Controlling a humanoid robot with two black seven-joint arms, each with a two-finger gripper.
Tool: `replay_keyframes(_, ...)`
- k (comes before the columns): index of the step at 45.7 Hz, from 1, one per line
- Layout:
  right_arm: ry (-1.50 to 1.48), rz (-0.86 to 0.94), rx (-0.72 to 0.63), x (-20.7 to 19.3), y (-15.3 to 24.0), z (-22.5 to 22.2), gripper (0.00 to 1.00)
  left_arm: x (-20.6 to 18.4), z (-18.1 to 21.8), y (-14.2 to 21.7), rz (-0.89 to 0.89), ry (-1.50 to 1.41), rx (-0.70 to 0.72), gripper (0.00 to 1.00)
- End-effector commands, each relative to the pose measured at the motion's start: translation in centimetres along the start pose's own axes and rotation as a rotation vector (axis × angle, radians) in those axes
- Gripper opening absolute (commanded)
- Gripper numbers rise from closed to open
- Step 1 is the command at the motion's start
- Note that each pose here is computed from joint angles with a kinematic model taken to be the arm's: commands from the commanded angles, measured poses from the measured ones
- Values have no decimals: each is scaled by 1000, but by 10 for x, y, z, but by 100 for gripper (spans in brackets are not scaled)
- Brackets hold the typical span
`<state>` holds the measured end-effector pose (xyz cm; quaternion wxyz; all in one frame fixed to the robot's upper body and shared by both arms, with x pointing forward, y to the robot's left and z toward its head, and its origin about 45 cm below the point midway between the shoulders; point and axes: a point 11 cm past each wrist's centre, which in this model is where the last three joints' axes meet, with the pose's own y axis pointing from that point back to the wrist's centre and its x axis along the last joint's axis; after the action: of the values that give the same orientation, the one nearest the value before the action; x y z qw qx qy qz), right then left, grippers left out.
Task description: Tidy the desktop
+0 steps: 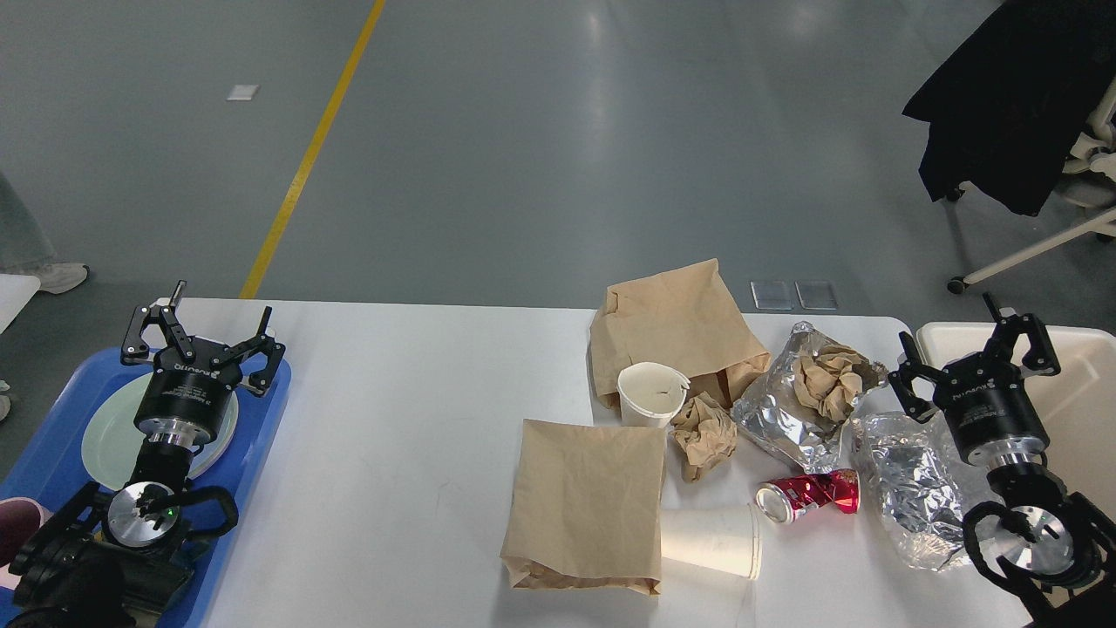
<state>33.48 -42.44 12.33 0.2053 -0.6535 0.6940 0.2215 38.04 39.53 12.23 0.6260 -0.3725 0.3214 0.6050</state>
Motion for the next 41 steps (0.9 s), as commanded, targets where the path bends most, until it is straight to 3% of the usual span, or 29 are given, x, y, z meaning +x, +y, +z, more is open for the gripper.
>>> replay_keyframes(1, 0, 9, -19, 3, 5, 7, 100, 0, 0, 0, 0, 1, 0, 96)
replay_keyframes(41, 30, 16, -107, 3, 16, 33, 100, 0, 0, 0, 0, 1, 0, 96)
